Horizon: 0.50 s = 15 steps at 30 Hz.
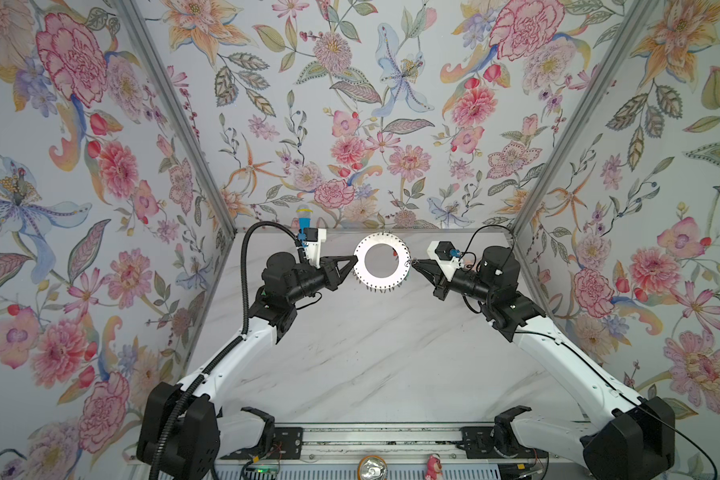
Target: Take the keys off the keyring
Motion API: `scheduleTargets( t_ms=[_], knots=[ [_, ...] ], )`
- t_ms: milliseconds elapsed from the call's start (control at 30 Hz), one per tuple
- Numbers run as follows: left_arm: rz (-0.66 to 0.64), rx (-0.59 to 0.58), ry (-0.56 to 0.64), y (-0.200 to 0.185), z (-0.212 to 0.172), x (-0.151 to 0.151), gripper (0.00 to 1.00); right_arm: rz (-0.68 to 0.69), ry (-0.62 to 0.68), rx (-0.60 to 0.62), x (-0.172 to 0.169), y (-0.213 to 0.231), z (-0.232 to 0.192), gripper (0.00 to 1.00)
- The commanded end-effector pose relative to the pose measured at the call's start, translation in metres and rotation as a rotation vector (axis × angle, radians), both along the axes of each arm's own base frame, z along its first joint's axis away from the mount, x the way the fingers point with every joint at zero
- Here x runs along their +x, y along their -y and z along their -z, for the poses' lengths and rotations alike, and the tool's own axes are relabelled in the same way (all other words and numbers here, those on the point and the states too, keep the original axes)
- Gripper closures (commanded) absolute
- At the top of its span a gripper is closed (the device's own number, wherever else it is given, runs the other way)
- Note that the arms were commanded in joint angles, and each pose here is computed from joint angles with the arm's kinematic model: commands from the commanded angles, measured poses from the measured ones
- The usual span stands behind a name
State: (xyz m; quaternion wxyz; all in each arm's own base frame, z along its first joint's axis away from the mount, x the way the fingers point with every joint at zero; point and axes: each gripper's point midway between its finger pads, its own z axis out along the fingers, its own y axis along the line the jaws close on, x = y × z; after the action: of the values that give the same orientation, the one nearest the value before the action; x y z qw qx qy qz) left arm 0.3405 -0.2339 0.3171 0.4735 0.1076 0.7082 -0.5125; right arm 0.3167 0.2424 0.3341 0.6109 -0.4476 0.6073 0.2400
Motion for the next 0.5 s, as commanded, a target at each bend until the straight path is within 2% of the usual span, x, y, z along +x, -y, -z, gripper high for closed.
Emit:
scheduleTargets(
  t_ms=[0,300,467],
  knots=[
    [-0.026,-0.031,0.047,-0.007,-0.012,-0.005,0.76,-0.002,0.103,-0.017,-0.002,-0.002,-0.029,0.99],
    [-0.026,-0.002,0.054,-0.011,-0.002,-0.017,0.52,0.019,0.123,-0.083,0.002,0.000,-0.031,0.99],
    [-0.047,0.075,0.121,-0.014,-0.009,-0.017,0.42,0.004,0.122,-0.106,-0.003,0.000,-0.028,0.99]
  ],
)
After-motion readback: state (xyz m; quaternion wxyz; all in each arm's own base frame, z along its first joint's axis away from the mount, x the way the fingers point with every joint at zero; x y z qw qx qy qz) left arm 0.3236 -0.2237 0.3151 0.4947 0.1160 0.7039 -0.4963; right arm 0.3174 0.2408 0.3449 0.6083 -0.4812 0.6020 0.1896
